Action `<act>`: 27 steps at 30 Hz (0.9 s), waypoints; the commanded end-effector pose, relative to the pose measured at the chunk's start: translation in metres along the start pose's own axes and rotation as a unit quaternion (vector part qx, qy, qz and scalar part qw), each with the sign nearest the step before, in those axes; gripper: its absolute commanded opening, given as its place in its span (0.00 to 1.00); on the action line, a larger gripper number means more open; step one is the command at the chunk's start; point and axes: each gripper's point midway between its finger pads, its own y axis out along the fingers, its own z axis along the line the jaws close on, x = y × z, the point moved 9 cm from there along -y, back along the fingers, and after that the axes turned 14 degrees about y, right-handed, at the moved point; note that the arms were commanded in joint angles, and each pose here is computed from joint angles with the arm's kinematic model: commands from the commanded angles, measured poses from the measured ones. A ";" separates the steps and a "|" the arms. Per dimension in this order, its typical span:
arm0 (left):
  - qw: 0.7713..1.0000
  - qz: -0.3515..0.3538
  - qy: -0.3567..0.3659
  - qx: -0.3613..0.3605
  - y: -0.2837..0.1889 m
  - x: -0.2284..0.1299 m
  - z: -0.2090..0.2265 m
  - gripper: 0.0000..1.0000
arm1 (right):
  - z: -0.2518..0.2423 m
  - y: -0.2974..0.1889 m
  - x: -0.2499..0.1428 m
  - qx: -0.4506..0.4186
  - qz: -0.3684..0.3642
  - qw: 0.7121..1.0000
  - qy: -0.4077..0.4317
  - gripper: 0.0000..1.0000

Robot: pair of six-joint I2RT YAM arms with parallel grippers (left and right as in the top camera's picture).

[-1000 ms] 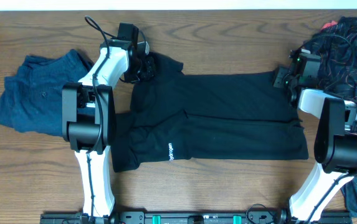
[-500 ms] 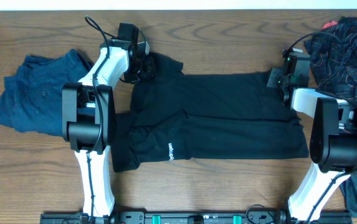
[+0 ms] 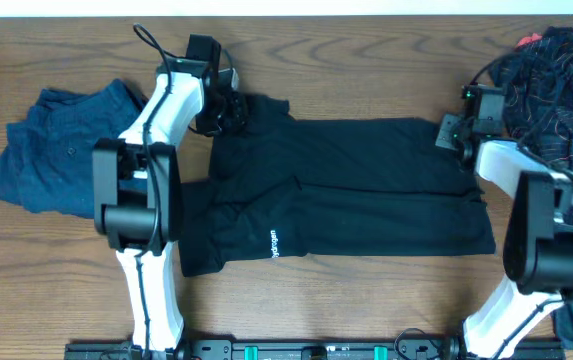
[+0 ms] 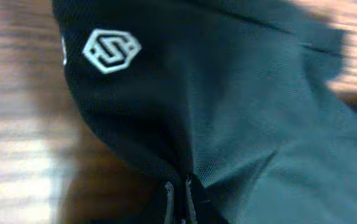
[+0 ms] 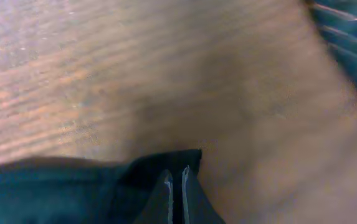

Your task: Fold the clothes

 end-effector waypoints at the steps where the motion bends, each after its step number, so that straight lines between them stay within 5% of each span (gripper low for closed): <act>1: 0.999 -0.029 0.020 0.007 -0.036 0.002 -0.011 0.06 | -0.008 -0.035 0.027 -0.018 -0.048 0.998 0.023 0.01; 8: 1.000 0.016 0.006 0.005 -0.055 -0.018 -0.017 0.06 | -0.011 -0.080 0.034 -0.024 -0.045 0.998 0.024 0.01; 27: 0.975 0.213 -0.055 -0.002 -0.073 -0.081 -0.025 0.06 | -0.050 -0.120 -0.019 -0.164 0.123 0.979 -0.011 0.01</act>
